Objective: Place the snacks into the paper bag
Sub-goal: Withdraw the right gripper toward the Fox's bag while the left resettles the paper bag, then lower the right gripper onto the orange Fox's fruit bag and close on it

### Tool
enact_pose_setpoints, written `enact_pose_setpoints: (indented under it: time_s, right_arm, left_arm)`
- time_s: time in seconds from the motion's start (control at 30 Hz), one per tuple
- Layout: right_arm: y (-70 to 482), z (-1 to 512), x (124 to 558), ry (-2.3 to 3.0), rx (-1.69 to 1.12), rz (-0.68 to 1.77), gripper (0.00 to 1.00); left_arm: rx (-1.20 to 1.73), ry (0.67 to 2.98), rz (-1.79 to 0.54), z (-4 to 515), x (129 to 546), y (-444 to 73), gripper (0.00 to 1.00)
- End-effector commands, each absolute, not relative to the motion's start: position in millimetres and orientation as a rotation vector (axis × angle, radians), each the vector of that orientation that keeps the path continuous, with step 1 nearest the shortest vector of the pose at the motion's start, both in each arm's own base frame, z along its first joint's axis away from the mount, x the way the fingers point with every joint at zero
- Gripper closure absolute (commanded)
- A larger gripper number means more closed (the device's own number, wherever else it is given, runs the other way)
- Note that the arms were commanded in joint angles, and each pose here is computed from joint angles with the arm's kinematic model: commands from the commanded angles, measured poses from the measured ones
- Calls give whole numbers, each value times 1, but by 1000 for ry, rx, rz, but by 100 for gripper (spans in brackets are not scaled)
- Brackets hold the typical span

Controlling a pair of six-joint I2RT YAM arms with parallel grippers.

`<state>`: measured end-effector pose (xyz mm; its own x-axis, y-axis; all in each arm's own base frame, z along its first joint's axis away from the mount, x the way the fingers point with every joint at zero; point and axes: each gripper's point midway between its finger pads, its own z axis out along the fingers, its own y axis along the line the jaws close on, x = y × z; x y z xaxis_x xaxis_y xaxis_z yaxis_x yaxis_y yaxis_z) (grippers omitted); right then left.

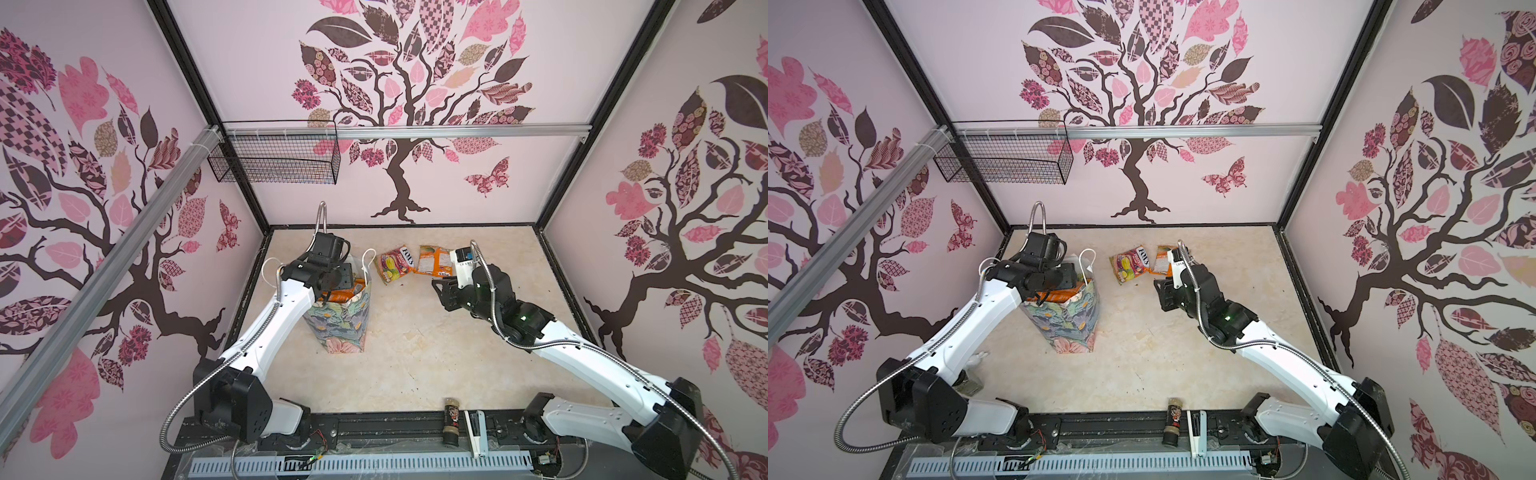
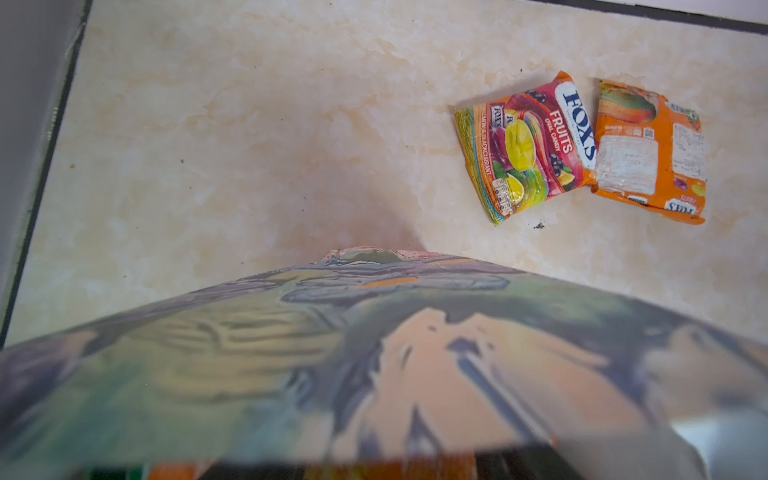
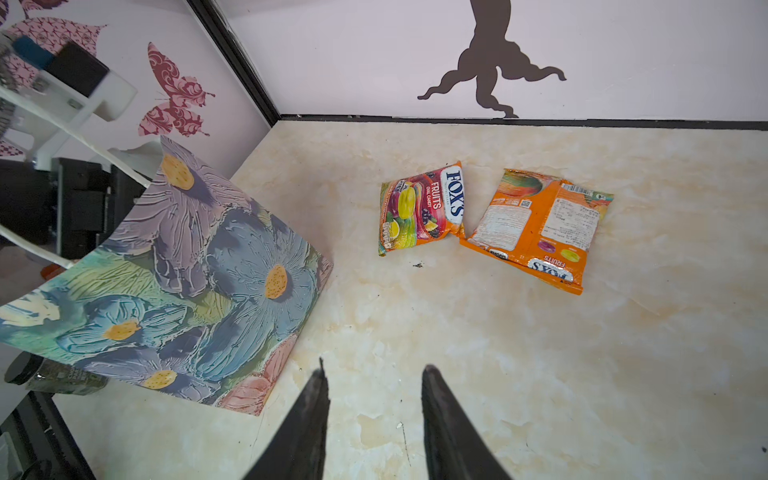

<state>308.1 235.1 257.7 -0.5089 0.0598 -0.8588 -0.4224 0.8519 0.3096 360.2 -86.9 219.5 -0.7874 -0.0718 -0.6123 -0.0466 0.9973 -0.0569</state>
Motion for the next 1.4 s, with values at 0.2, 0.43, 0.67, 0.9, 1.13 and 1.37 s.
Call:
enact_pose_setpoints:
  time_s: [0.2, 0.43, 0.67, 0.9, 1.13, 1.37]
  right_arm:
    - [208, 226, 339, 2131, -226, 380, 52]
    - [193, 184, 370, 2230, -243, 198, 48]
    - [185, 140, 392, 2288, -386, -62, 35]
    - [174, 109, 401, 2286, -448, -210, 27]
    - [179, 78, 422, 2325, -528, -277, 23]
    - [172, 66, 446, 2369, -504, -239, 22]
  left_arm:
    - [-148, 2245, 88, 339, 314, -23, 24]
    - [-374, 2189, 1, 324, 299, 33, 23]
    - [-402, 2132, -104, 289, 303, 26, 23]
    - [-408, 2163, -142, 274, 307, 22, 23]
    - [-413, 2157, -185, 272, 309, 20, 23]
    - [-418, 2153, -211, 272, 309, 21, 24]
